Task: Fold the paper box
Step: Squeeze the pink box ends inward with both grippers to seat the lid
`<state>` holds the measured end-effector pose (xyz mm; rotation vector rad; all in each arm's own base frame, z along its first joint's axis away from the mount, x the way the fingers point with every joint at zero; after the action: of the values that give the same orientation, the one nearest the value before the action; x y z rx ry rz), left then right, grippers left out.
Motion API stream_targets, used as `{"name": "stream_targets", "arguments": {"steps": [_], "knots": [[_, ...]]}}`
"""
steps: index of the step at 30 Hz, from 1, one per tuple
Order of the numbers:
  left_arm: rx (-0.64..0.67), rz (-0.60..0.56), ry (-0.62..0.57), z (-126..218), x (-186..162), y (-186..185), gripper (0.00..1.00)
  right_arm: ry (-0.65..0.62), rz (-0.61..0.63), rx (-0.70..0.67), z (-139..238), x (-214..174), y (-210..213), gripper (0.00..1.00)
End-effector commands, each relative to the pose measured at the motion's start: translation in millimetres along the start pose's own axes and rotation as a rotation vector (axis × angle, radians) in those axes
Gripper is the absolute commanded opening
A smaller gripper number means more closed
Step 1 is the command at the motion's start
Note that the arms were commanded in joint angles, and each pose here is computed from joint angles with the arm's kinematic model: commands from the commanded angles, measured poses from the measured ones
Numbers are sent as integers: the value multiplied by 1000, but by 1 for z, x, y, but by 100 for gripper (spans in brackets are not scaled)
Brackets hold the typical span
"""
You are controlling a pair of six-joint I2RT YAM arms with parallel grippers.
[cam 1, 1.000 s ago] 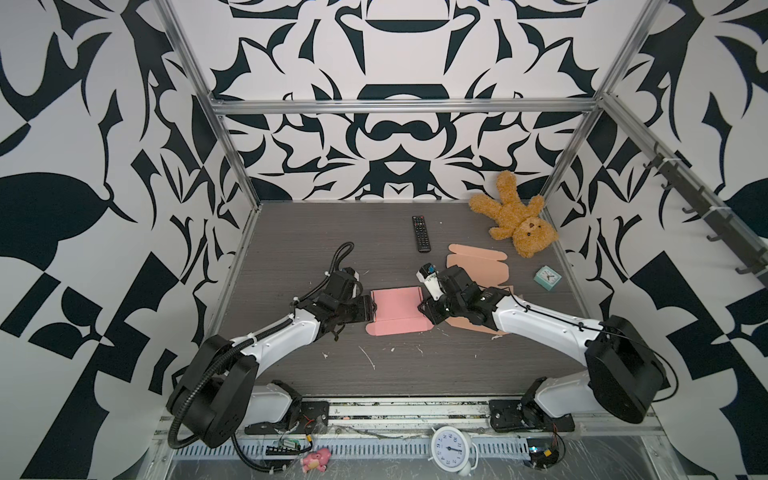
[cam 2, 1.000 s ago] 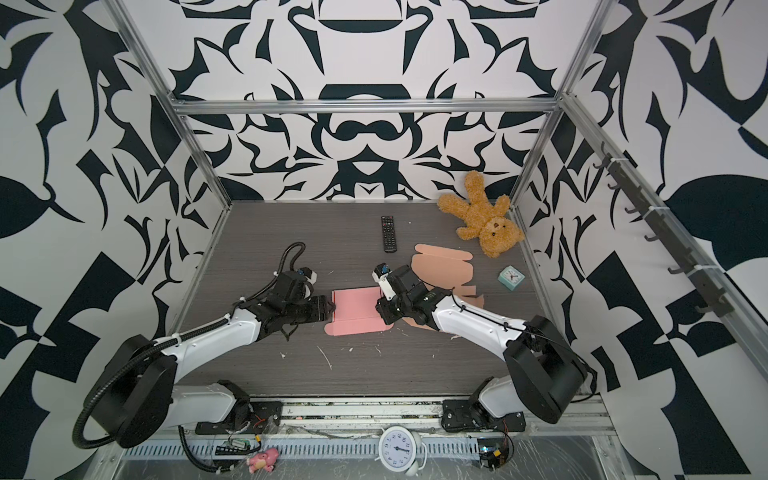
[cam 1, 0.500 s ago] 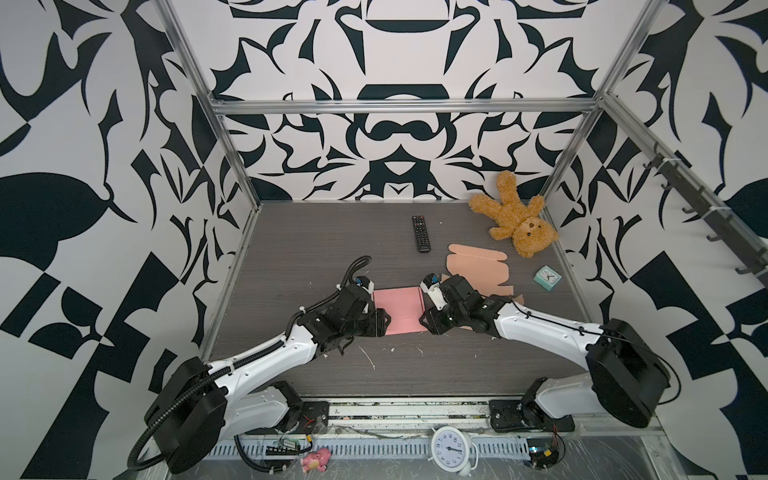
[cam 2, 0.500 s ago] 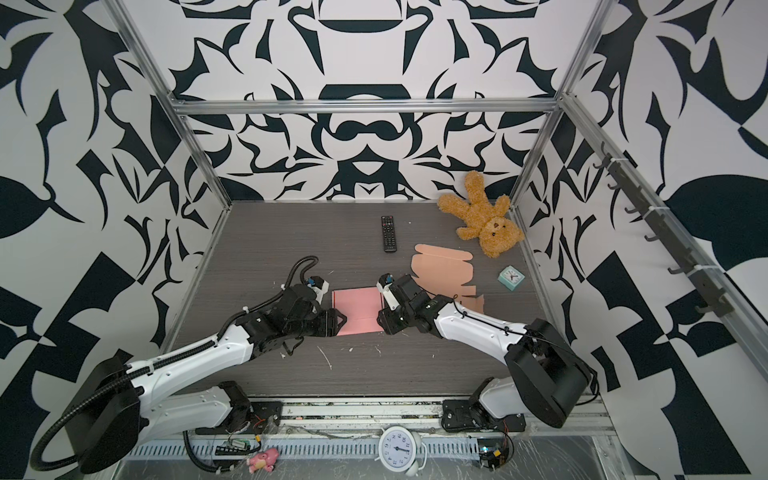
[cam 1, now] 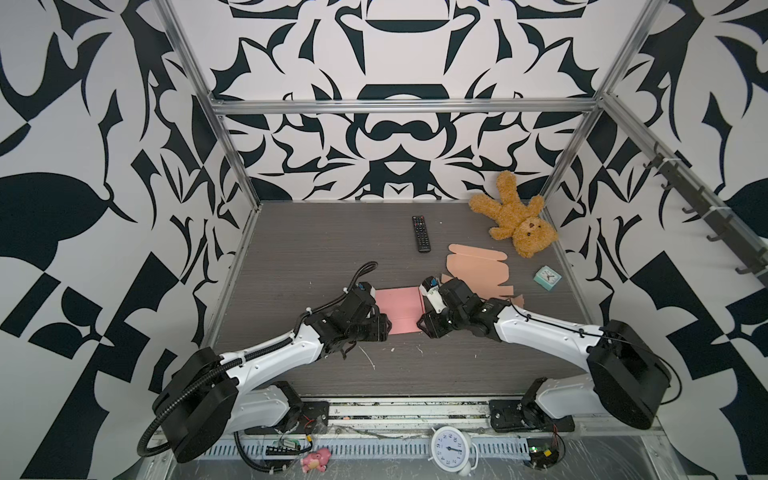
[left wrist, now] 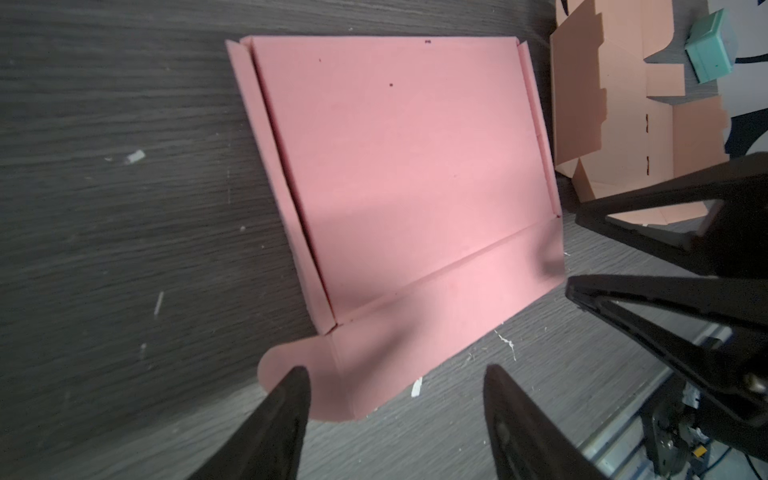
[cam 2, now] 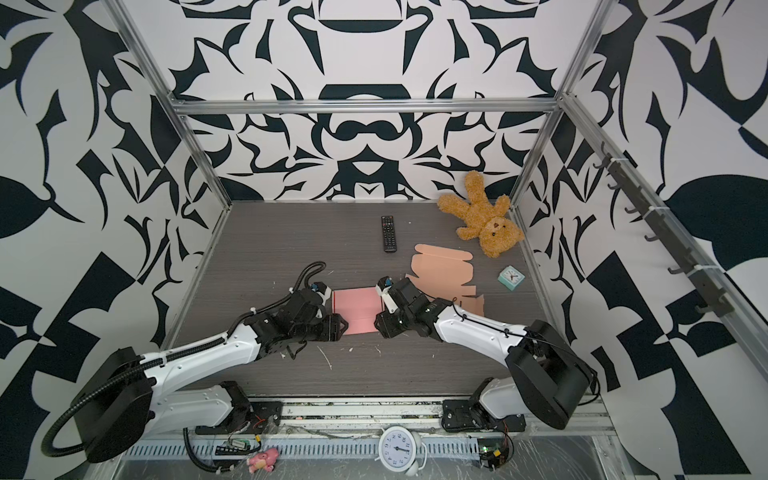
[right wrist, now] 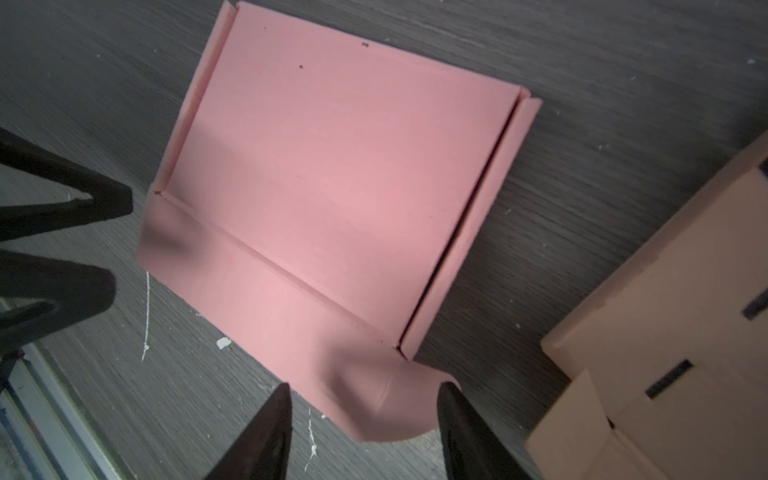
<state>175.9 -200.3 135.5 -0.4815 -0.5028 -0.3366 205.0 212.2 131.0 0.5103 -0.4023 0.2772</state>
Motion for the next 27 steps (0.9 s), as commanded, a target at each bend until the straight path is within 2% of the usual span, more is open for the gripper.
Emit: {"name": "stream_targets", "arguments": {"steps": [1,27], "knots": [[12,13,2,-5,-4,3,69,-10,-3,19,-3,1,4,59],[-4,31,30,-20,-10,1,69,16,-10,57,-14,-7,9,63]]}}
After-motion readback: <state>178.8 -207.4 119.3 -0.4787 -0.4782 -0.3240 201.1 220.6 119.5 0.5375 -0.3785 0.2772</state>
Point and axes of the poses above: each gripper's point midway between its finger pads, its own z axis back along the fingers, its own y axis along the line the jaws close on, x = y × z, the point moved 8 cm from there along z, back along the fingers, and after that the axes turned 12 degrees about -z, right-handed, at the moved point
